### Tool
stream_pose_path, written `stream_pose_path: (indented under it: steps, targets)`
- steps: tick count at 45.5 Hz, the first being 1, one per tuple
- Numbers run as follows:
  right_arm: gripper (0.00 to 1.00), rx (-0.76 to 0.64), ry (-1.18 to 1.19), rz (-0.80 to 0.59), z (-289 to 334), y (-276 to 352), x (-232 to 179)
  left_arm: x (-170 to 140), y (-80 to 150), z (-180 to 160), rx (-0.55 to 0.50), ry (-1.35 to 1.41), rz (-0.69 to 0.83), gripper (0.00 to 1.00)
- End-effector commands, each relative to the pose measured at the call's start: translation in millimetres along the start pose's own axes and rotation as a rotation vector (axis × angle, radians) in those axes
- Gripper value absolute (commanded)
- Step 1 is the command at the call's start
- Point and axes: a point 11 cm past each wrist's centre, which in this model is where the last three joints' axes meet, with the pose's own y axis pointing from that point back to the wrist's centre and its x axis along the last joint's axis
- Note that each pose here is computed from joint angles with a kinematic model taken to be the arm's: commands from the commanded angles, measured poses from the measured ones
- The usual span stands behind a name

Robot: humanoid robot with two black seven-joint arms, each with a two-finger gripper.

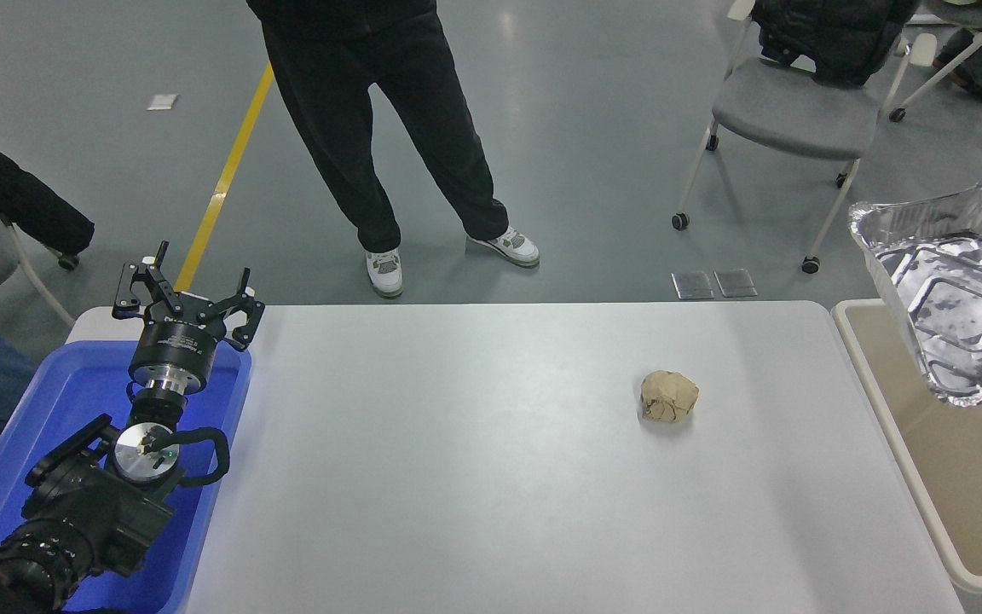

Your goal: Pick up foil plate and place in dustbin

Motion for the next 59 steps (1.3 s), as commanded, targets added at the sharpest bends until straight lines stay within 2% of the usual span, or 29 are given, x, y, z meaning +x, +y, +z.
stream_pose_path:
  steps: [1,12,21,36,46,59]
  targets:
    - [0.00,-0.009,-0.009,0.021,3,14,7,0,0,1,-0.001,0.000,0.000,0.99]
    - [0.00,-0.089,-0.118,0.048,53,7,-1,0,0,0,0.000,-0.001,0.000,0.99]
    - [0.00,-0.138,-0.225,0.025,95,-17,-33,0,0,0,0.001,0.000,0.000,0.99]
    - [0.00,-0.243,-0.239,0.058,137,-56,-72,0,0,0,0.001,0.000,0.000,0.99]
    - [0.00,-0.298,-0.229,0.077,158,-85,-104,0,0,0,0.000,-0.002,0.001,0.99]
    - [0.00,-0.270,-0.228,0.089,150,-146,-150,0,0,0,0.000,-0.002,0.001,0.99]
